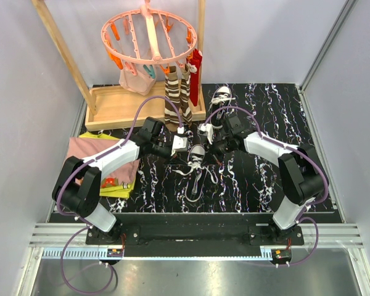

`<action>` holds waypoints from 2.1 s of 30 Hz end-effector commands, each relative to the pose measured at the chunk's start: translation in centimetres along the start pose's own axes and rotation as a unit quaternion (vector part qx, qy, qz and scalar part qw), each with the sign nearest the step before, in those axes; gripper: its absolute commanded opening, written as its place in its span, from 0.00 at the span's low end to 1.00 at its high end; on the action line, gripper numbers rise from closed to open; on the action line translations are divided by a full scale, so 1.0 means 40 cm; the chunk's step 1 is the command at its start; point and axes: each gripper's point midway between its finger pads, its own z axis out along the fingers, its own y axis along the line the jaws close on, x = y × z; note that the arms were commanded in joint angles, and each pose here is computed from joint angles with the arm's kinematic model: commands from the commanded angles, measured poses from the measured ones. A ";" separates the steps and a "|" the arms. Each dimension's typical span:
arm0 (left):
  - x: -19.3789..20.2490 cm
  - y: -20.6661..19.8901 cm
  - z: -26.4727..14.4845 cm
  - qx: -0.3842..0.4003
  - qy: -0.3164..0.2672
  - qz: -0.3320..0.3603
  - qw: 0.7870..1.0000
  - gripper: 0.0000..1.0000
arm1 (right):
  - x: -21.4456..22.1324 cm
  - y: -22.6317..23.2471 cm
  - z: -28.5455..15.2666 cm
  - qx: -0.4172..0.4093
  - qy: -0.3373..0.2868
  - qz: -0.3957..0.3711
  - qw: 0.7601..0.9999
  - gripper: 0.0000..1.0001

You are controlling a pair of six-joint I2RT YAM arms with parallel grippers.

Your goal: Tie the shoes

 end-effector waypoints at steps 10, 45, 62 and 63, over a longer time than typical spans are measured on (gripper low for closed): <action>-0.051 0.017 -0.009 -0.005 -0.018 0.034 0.999 0.00 | -0.065 0.026 -0.086 0.027 -0.041 -0.025 0.999 0.00; -0.051 0.028 -0.029 -0.007 -0.026 0.018 0.999 0.00 | -0.043 0.008 -0.038 -0.026 -0.005 0.016 1.000 0.68; -0.048 0.029 -0.025 -0.004 -0.027 0.016 1.000 0.00 | -0.053 0.016 -0.008 -0.078 0.008 0.010 0.997 0.74; -0.047 0.030 -0.024 -0.003 -0.027 0.015 1.000 0.00 | -0.049 0.014 -0.006 -0.079 0.009 0.012 0.997 0.73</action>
